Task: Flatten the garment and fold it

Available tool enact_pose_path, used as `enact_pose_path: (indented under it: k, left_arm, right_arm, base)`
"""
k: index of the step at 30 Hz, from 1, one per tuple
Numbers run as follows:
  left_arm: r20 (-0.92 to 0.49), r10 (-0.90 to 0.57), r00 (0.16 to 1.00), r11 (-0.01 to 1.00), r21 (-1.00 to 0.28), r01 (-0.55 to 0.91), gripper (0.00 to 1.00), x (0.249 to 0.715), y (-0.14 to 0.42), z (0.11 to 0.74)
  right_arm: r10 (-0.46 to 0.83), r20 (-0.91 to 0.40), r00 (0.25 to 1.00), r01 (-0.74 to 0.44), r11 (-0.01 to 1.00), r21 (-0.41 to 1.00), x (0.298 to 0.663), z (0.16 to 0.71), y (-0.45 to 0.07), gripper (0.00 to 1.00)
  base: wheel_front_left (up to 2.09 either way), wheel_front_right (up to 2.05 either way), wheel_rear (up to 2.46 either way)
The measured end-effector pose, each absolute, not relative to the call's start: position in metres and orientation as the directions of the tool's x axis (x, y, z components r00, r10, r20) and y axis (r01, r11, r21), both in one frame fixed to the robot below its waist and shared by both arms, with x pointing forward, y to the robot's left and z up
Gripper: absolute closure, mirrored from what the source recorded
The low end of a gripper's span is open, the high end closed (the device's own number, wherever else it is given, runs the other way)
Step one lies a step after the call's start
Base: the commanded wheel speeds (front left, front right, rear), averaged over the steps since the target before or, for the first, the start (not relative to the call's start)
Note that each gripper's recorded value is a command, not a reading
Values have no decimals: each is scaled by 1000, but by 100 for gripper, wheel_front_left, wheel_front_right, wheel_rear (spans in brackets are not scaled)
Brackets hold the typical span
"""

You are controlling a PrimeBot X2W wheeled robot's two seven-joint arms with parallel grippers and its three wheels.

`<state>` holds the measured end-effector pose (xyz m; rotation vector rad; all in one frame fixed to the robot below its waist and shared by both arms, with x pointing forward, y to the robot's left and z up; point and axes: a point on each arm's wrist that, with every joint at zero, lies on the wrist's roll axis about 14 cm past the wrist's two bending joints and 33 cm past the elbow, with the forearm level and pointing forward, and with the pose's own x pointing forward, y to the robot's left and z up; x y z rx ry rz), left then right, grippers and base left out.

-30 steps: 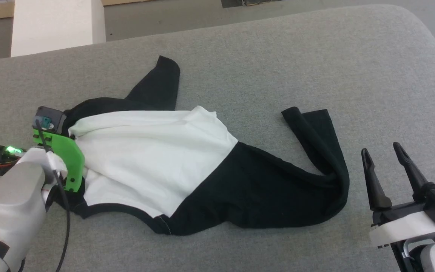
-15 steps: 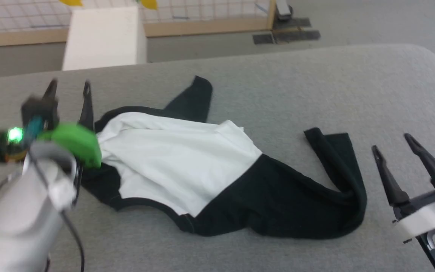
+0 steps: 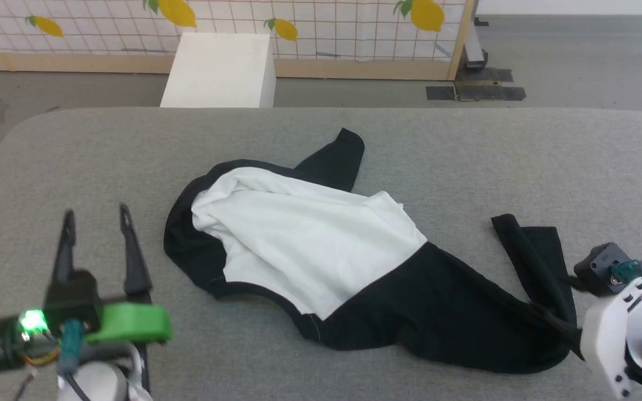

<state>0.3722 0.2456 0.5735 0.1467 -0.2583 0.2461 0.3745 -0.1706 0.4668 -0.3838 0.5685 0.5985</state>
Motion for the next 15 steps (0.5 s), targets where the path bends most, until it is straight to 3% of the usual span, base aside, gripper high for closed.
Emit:
enact_pose_path:
  k: [8,13,15]
  left_arm:
    - [216,227,950,963,99,-252,0,359,241,552]
    - [175,231,957,964,93,-250,0,363,242,538]
    - [163,233,959,964,90,-250,0,364,242,534]
  right_arm:
    - [332,-765,552,-581,811,-66,370,421,-190,0]
    - [340,-831,440,-581,813,25,352,372,-177,0]
    - [349,-830,435,-579,814,38,356,368,-174,0]
  base:
    - [0,0,0]
    - [0,0,0]
    - [0,0,0]
